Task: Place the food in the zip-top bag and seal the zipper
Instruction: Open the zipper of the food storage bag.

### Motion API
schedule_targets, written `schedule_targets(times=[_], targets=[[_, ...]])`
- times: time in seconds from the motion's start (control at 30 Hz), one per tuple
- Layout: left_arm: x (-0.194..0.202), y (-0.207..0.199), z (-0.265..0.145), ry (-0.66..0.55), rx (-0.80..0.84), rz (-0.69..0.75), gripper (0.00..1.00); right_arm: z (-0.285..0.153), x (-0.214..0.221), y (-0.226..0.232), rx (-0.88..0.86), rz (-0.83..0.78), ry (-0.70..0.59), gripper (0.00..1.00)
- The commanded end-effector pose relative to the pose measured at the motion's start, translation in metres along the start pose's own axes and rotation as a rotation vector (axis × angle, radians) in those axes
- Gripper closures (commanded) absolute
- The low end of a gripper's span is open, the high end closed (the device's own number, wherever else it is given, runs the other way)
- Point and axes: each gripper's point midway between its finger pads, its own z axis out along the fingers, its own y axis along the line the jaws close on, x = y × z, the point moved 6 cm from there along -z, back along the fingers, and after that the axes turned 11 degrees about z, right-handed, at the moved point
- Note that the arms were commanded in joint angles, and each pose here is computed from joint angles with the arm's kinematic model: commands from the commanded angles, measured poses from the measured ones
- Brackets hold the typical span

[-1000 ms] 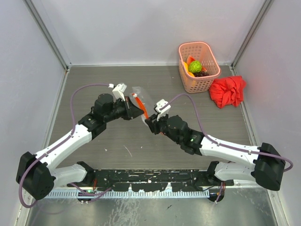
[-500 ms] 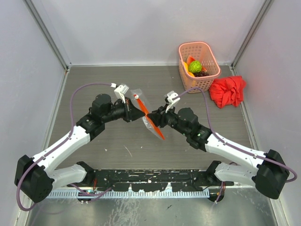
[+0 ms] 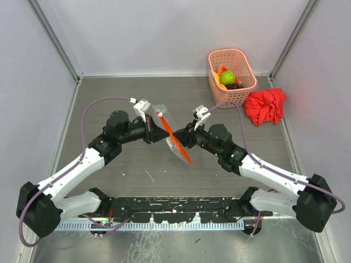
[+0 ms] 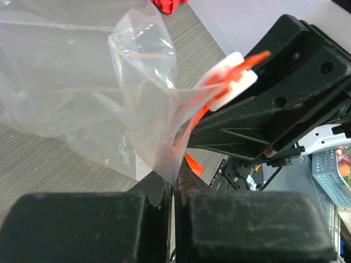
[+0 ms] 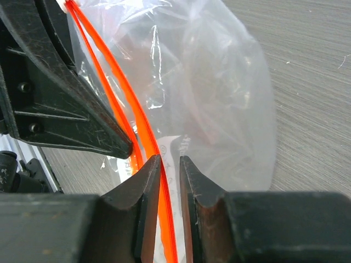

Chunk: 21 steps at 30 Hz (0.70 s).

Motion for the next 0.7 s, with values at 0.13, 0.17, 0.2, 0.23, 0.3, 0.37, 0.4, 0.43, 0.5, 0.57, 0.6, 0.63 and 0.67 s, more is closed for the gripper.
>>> schedule_targets(times=[0.13, 0.17, 0.2, 0.23, 0.3, 0.37, 0.4, 0.43, 0.5, 0.57, 0.6, 0.63, 0.67], targets=[[-0.016, -0.013, -0.006, -0.074, 0.075, 0.086, 1.00, -0.003, -0.010, 0.016, -0.149, -0.004, -0.020, 0.74], [-0.016, -0.013, -0.006, -0.077, 0.076, 0.087, 1.00, -0.002, -0.008, 0.017, -0.162, -0.005, -0.012, 0.73], [-0.016, -0.013, -0.006, -0.079, 0.077, 0.089, 1.00, -0.002, -0.007, 0.018, -0.174, -0.006, -0.006, 0.71], [-0.017, -0.014, -0.007, -0.081, 0.077, 0.092, 1.00, -0.002, -0.007, 0.019, -0.187, -0.007, -0.004, 0.70], [-0.016, -0.014, -0.008, -0.082, 0.079, 0.095, 1.00, -0.002, -0.005, 0.020, -0.201, -0.011, 0.003, 0.67], [-0.017, -0.015, -0.008, -0.085, 0.084, 0.098, 1.00, -0.001, -0.003, 0.019, -0.198, -0.012, 0.009, 0.66], [-0.017, -0.015, -0.008, -0.086, 0.085, 0.100, 1.00, -0.001, -0.003, 0.018, -0.196, -0.013, 0.009, 0.66], [-0.016, -0.015, -0.009, -0.086, 0.087, 0.101, 1.00, -0.001, -0.003, 0.017, -0.194, -0.012, 0.012, 0.66], [-0.016, -0.015, -0.009, -0.087, 0.086, 0.100, 1.00, 0.000, -0.001, 0.018, -0.208, -0.013, 0.020, 0.66], [-0.016, -0.015, -0.009, -0.093, 0.087, 0.102, 1.00, 0.001, 0.001, 0.020, -0.226, -0.014, 0.031, 0.65], [-0.016, -0.015, -0.009, -0.095, 0.089, 0.099, 1.00, 0.001, 0.001, 0.020, -0.233, -0.015, 0.034, 0.65], [-0.016, -0.015, -0.008, -0.097, 0.090, 0.098, 1.00, 0.002, 0.001, 0.021, -0.240, -0.015, 0.038, 0.65], [-0.015, -0.015, -0.008, -0.096, 0.092, 0.093, 1.00, 0.002, 0.002, 0.022, -0.249, -0.014, 0.042, 0.63]])
